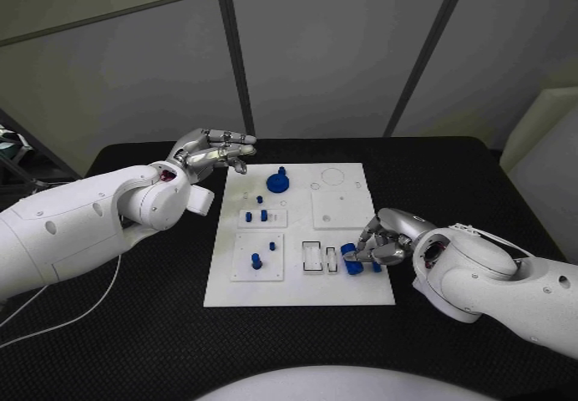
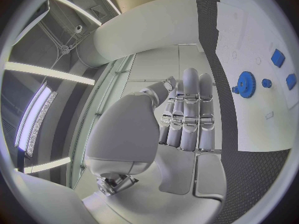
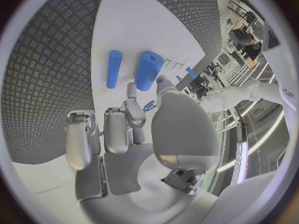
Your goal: Assemble the parts on the task board
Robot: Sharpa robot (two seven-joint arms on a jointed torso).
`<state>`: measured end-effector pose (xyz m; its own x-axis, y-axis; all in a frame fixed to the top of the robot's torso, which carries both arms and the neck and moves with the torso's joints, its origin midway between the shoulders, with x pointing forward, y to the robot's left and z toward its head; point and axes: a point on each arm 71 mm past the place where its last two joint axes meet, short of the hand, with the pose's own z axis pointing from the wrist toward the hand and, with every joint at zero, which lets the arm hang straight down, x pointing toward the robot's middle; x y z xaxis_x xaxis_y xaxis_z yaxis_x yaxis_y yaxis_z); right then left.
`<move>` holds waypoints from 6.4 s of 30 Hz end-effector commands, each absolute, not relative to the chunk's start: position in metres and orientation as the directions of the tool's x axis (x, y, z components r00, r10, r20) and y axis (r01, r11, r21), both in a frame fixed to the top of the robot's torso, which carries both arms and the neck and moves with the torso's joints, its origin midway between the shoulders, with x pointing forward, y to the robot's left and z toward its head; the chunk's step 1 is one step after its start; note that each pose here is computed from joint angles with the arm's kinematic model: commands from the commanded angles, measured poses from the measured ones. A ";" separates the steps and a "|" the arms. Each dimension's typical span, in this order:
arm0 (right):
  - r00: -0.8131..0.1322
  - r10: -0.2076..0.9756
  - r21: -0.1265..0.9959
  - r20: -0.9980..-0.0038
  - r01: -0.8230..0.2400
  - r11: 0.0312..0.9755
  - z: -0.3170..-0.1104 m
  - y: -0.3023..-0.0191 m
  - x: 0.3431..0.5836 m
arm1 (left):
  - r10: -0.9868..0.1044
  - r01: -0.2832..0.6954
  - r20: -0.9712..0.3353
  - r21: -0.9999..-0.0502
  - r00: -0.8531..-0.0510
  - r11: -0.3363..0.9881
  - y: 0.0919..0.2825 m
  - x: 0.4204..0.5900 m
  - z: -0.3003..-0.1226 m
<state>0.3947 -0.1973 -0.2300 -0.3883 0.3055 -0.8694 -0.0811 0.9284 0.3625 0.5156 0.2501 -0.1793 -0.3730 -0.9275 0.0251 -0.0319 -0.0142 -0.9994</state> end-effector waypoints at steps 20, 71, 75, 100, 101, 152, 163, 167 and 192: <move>-0.407 0.238 0.297 -0.882 -0.087 0.951 -0.243 -0.187 0.389 | -0.921 -0.046 0.039 -0.999 -0.387 -0.022 0.251 0.515 -0.180; -0.354 0.334 0.390 -0.874 -0.099 0.915 -0.237 -0.128 0.393 | -0.917 -0.058 0.044 -0.998 -0.397 -0.022 0.249 0.514 -0.182; -0.342 0.337 0.393 -0.877 -0.111 0.913 -0.235 -0.128 0.392 | -0.917 -0.058 0.044 -0.998 -0.398 -0.022 0.249 0.514 -0.183; -0.322 0.545 0.598 -0.774 -0.089 0.797 -0.217 -0.181 0.388 | -0.919 -0.058 0.042 -0.998 -0.393 -0.021 0.251 0.514 -0.183; -0.326 0.562 0.613 -0.760 -0.073 0.787 -0.216 -0.187 0.388 | -0.919 -0.058 0.042 -0.998 -0.392 -0.021 0.251 0.514 -0.183; -0.426 0.100 0.156 -0.899 -0.099 0.983 -0.248 -0.221 0.387 | -0.915 -0.068 0.047 -0.997 -0.400 -0.021 0.249 0.514 -0.187; -0.380 0.153 0.200 -0.912 -0.086 0.976 -0.245 -0.213 0.386 | -0.915 -0.068 0.047 -0.997 -0.400 -0.021 0.250 0.513 -0.187; -0.371 0.286 0.323 -0.883 -0.041 0.945 -0.240 -0.212 0.382 | -0.916 -0.068 0.047 -0.997 -0.399 -0.021 0.250 0.513 -0.187; -0.438 0.551 0.579 -0.710 0.080 0.811 -0.244 -0.181 0.381 | -0.915 -0.070 0.048 -0.997 -0.401 -0.022 0.249 0.513 -0.187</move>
<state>0.3808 -0.1812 -0.2426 -0.4176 0.5394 -0.7312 0.0596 0.8193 0.5703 0.5131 0.2501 -0.1884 -0.3922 -0.9190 0.0400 -0.0707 -0.0133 -0.9974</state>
